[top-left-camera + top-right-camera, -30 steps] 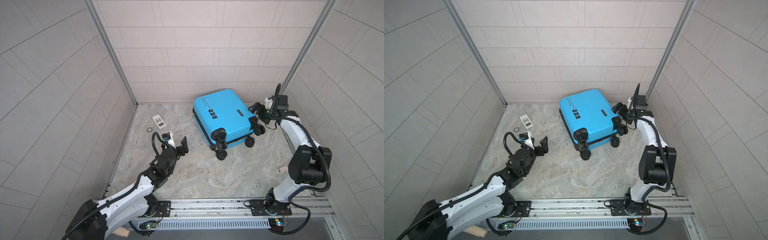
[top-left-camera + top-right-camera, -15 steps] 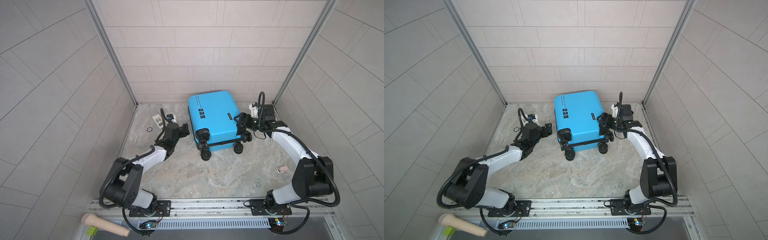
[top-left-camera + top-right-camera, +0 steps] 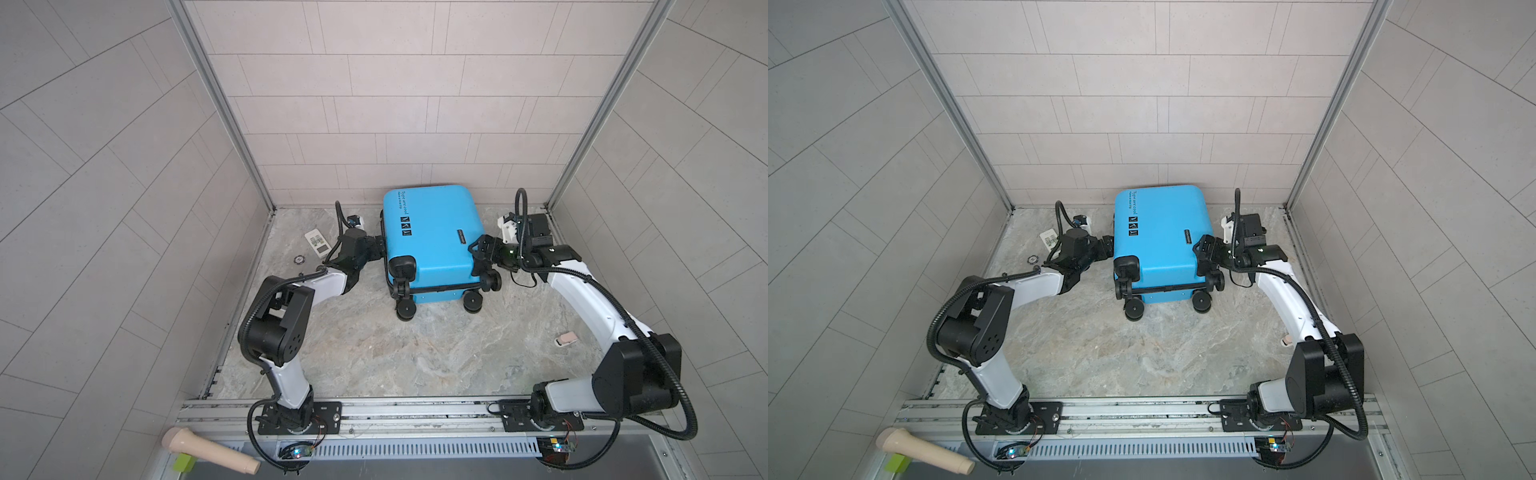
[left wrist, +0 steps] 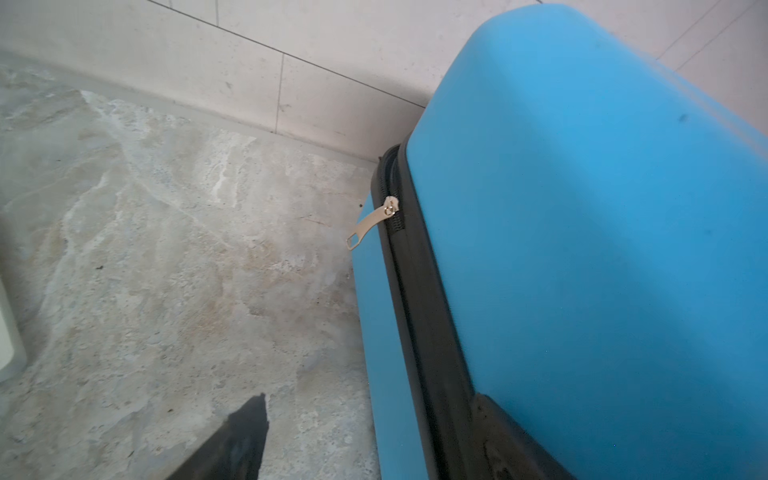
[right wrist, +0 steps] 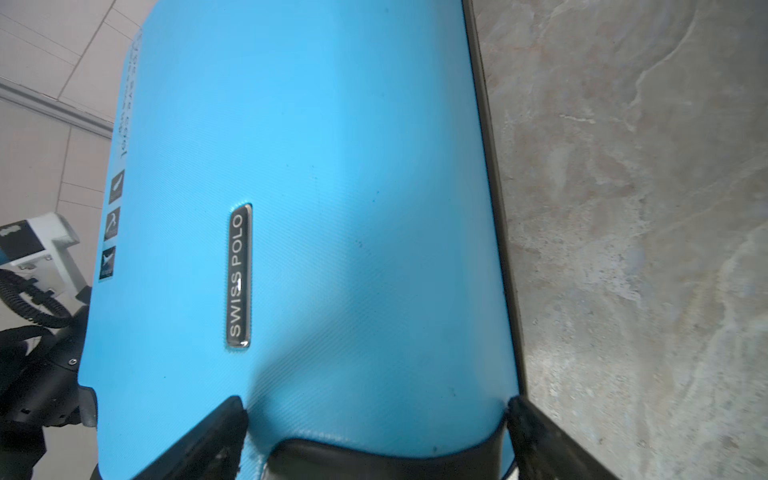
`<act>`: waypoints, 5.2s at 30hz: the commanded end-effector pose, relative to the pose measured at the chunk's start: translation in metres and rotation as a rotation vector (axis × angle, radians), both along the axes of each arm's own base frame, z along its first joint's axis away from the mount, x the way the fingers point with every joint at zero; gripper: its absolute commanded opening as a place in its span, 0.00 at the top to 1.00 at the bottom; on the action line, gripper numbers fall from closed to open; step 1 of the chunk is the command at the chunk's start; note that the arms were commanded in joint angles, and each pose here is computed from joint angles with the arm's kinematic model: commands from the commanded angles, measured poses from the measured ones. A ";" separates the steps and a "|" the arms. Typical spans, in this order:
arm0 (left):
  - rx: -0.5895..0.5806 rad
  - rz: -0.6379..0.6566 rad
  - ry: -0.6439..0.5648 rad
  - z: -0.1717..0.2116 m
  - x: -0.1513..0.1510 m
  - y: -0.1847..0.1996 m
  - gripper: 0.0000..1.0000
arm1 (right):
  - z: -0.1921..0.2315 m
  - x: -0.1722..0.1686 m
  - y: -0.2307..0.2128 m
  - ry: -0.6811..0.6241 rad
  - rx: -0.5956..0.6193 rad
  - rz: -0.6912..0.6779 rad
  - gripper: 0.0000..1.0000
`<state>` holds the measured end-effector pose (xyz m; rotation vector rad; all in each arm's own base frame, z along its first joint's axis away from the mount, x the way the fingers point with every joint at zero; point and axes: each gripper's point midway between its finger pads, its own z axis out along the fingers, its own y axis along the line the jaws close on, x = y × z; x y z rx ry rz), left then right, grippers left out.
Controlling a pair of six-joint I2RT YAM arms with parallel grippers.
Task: Pack the luggage
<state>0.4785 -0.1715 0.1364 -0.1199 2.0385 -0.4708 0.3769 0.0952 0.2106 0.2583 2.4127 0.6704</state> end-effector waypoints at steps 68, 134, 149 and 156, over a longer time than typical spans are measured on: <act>0.151 -0.194 -0.416 -0.015 -0.161 -0.078 0.64 | 0.002 -0.087 0.003 0.067 -0.077 0.093 0.01; 0.069 -0.587 -0.646 0.049 -0.250 -0.230 1.00 | 0.000 -0.098 0.098 0.096 -0.162 0.353 1.00; 0.144 -0.380 -0.618 0.053 -0.246 -0.177 0.59 | -0.012 -0.100 0.091 0.117 -0.189 0.358 1.00; 0.300 -0.184 -0.465 0.014 -0.244 -0.093 0.28 | -0.010 -0.101 0.091 0.108 -0.184 0.363 1.00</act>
